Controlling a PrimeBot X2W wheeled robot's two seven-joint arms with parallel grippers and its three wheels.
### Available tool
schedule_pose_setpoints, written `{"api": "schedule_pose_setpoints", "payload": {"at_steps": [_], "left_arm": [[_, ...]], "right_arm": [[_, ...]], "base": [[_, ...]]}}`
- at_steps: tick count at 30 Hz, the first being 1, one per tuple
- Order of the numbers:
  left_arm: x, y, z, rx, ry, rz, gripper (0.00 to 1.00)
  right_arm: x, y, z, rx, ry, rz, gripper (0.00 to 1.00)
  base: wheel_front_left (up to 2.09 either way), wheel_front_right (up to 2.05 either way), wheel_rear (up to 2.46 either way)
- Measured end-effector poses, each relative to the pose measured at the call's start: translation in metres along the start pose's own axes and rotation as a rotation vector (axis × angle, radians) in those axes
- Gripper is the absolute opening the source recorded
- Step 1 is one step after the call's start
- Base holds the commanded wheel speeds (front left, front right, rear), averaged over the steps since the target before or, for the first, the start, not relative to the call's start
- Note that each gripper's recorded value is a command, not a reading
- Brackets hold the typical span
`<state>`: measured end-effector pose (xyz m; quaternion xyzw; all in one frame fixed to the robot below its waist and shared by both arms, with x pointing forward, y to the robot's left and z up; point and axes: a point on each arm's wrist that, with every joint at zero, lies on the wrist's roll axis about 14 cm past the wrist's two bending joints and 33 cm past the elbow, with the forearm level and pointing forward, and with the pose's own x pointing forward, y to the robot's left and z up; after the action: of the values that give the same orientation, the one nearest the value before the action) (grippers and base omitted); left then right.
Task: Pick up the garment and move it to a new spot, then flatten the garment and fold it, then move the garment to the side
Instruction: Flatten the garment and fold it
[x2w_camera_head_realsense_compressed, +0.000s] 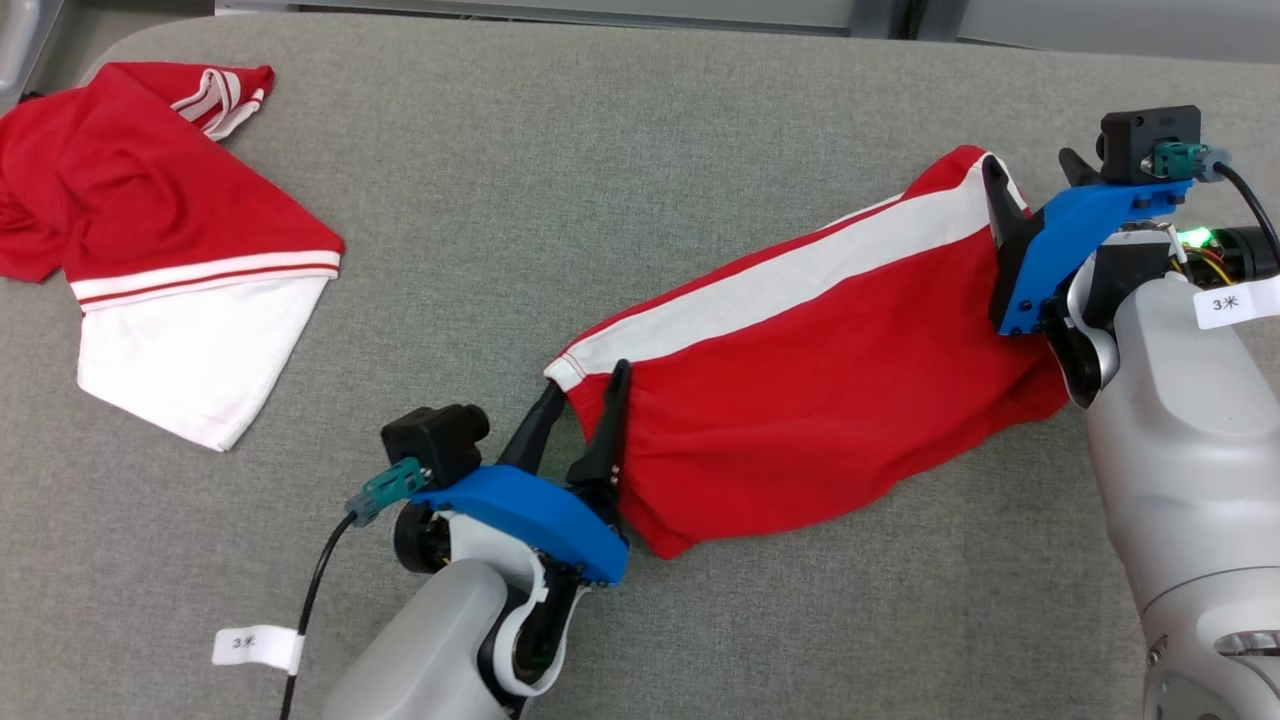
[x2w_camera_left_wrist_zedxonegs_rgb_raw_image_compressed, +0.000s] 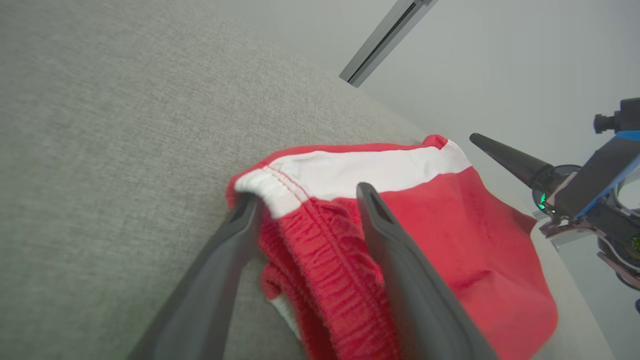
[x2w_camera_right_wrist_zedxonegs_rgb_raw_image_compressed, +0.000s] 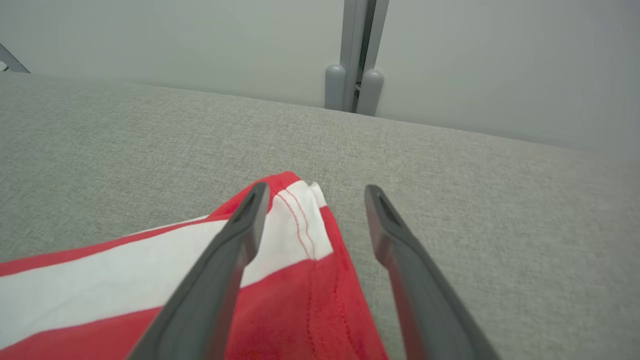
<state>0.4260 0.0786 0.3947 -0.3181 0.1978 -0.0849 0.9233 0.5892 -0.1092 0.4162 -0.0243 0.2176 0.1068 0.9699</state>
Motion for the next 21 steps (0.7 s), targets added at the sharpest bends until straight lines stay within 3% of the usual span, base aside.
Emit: {"api": "schedule_pose_setpoints", "payload": {"at_steps": [11,18,21], "left_arm": [[-0.044,0.024,0.019,0.188,-0.028,0.049,1.0],[-0.067,0.033,0.064,0.281,-0.178,0.116,1.0],[-0.075,0.038,0.072,0.265,-0.217,0.152,1.0]], "right_arm": [[-0.024,-0.018,0.01,-0.034,-0.005,-0.024,1.0],[-0.034,-0.022,-0.022,-0.016,0.149,-0.024,1.0],[-0.035,-0.02,-0.037,0.007,0.215,-0.018,1.0]], "base": [[0.0,0.0,0.0],[0.0,0.0,0.0],[0.0,0.0,0.0]]}}
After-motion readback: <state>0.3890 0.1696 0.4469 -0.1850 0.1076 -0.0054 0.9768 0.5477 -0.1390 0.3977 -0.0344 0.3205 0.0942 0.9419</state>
